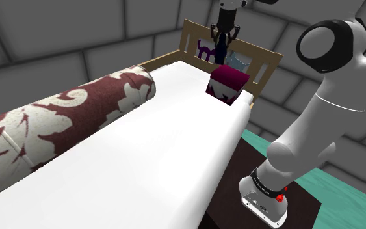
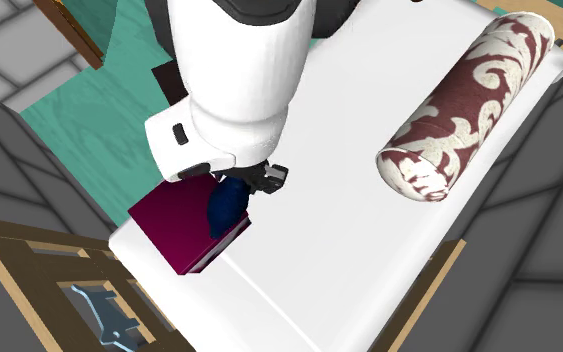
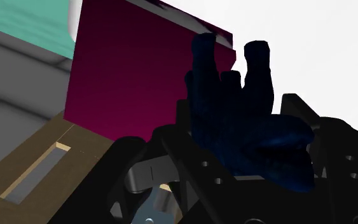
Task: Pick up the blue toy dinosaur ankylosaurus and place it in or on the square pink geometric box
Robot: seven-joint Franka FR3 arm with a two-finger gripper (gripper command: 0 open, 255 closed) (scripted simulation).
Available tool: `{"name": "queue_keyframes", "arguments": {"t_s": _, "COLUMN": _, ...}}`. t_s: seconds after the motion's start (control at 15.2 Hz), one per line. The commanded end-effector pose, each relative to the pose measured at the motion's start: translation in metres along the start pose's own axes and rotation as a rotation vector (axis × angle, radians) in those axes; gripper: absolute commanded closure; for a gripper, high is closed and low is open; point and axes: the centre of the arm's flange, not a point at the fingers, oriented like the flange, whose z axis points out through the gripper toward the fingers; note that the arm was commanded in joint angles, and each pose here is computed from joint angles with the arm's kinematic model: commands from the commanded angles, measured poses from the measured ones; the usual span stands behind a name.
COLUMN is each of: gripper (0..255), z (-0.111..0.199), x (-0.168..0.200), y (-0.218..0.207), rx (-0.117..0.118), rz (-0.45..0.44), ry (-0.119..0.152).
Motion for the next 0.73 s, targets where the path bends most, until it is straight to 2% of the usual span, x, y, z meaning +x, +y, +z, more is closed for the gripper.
{"name": "queue_keyframes", "arguments": {"t_s": 0.0, "gripper": 255, "z": 0.001, "x": 0.004, "y": 0.026, "rx": 0.000, "rz": -0.001, "ry": 0.000}}
{"name": "queue_keyframes", "arguments": {"t_s": 0.46, "gripper": 255, "z": 0.009, "x": 0.022, "y": 0.117, "rx": 0.000, "rz": -0.001, "ry": 0.000}}
{"name": "queue_keyframes", "arguments": {"t_s": 0.66, "gripper": 255, "z": 0.025, "x": 0.021, "y": 0.115, "rx": 0.000, "rz": -0.001, "ry": 0.000}}
